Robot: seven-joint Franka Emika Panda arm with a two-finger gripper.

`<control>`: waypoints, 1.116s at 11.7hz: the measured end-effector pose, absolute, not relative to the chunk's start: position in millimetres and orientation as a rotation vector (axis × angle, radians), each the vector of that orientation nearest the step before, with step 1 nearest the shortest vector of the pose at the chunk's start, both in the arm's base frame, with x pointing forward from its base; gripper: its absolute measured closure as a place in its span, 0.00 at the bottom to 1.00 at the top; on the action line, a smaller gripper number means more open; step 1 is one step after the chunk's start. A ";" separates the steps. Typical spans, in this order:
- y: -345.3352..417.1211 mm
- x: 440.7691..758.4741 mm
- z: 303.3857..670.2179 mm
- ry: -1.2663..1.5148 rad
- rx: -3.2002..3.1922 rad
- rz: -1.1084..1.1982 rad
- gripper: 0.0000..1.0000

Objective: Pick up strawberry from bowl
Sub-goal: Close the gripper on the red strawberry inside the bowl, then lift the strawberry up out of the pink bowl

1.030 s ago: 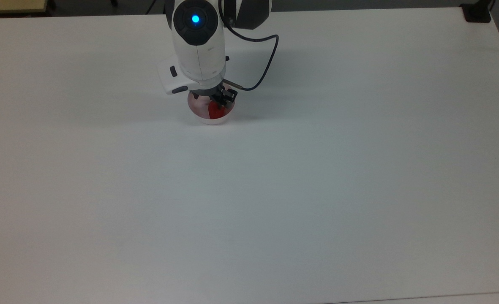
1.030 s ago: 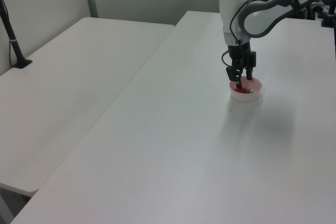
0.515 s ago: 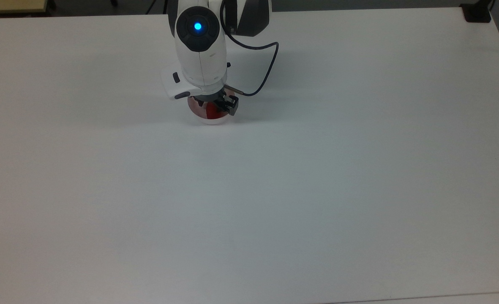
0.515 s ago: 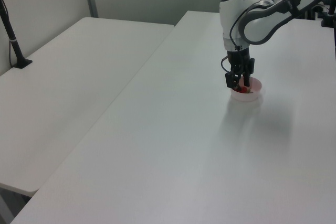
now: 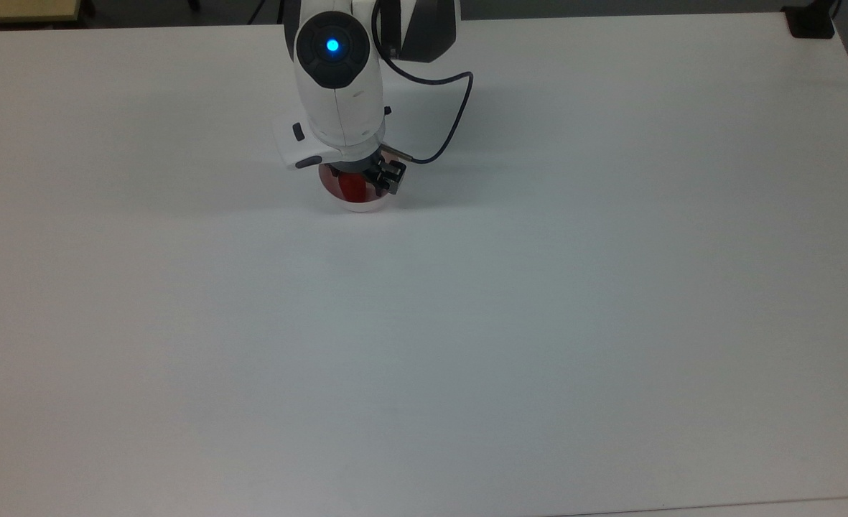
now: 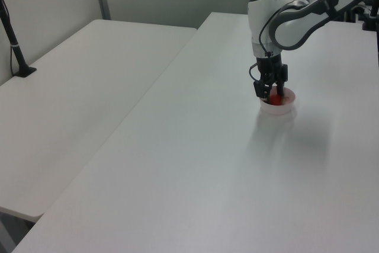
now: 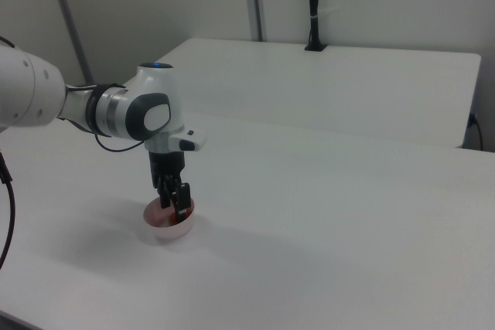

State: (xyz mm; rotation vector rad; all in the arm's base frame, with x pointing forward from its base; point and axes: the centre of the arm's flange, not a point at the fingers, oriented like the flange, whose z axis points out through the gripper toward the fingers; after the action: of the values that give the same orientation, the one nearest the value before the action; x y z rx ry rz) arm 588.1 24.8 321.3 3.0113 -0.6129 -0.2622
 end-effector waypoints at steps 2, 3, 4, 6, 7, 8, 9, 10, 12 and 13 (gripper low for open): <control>24.3 588.0 321.1 -0.614 3.011 -0.263 0.13; 24.3 587.7 320.6 -0.614 3.011 -0.265 0.17; 24.3 587.6 319.9 -0.614 3.010 -0.266 0.21; 24.3 587.3 316.2 -0.613 3.008 -0.276 0.30; 24.3 587.1 313.2 -0.613 3.006 -0.283 0.31; 24.3 587.0 310.6 -0.612 3.005 -0.290 0.32; 24.3 586.9 309.1 -0.611 3.005 -0.293 0.33; 24.3 586.9 309.0 -0.610 3.005 -0.294 0.36; 24.3 587.7 311.3 -0.600 3.009 -0.287 0.51; 24.0 588.1 316.4 -0.582 3.014 -0.286 0.55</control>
State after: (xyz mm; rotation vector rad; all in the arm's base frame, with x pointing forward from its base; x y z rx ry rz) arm 588.1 24.0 316.4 3.0139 -0.5820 -0.2860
